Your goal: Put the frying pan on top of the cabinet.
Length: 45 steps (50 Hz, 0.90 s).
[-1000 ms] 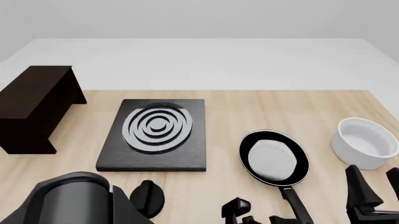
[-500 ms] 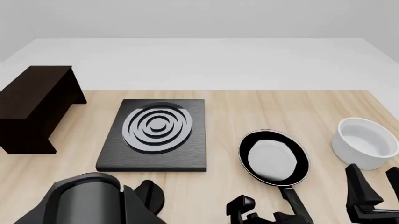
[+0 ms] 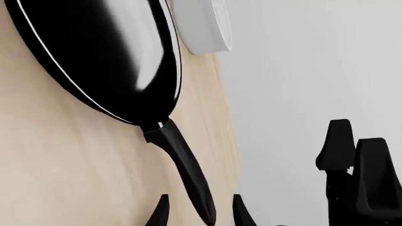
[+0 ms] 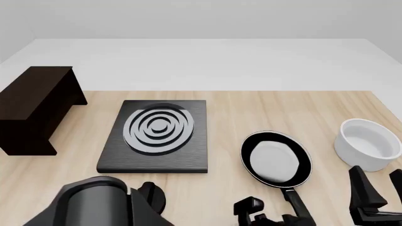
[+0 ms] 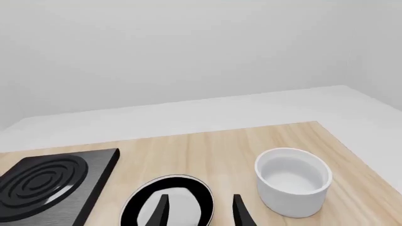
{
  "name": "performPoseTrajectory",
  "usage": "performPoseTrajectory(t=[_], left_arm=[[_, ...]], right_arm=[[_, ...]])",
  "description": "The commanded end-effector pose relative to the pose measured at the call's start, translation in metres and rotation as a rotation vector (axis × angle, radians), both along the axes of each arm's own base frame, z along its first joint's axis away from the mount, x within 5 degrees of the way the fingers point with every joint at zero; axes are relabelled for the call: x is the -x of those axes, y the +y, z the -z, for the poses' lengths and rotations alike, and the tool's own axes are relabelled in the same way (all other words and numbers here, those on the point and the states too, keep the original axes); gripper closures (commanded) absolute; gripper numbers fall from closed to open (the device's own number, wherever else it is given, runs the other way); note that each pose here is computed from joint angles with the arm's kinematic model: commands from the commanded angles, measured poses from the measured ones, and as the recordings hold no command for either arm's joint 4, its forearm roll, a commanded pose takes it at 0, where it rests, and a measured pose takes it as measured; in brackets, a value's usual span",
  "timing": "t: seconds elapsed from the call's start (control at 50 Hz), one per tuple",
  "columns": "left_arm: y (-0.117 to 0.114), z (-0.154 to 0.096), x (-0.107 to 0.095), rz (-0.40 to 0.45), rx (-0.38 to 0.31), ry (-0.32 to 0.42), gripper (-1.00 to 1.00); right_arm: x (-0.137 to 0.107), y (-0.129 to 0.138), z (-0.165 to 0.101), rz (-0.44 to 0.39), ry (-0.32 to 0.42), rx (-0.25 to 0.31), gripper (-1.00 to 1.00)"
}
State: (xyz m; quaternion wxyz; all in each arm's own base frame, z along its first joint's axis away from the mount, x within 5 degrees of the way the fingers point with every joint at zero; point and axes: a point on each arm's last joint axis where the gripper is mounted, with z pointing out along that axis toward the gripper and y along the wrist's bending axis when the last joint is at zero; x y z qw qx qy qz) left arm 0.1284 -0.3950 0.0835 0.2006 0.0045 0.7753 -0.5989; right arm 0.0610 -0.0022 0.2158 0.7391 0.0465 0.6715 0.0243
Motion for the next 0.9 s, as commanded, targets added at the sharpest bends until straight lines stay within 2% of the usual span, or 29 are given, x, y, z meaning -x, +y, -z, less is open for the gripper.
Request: performPoseTrajectory(t=[0.02, 0.9], left_arm=[[-0.004, 0.031, 0.0, -0.017, -0.047, 0.116, -1.0], [-0.011, 0.062, -0.011, -0.057, -0.068, 0.19, -1.0]], right_arm=[[0.0, 0.0, 0.0, 0.001, 0.0, -0.004, -1.0], [-0.003, 0.0, -0.001, 0.001, -0.002, -0.012, -1.0]])
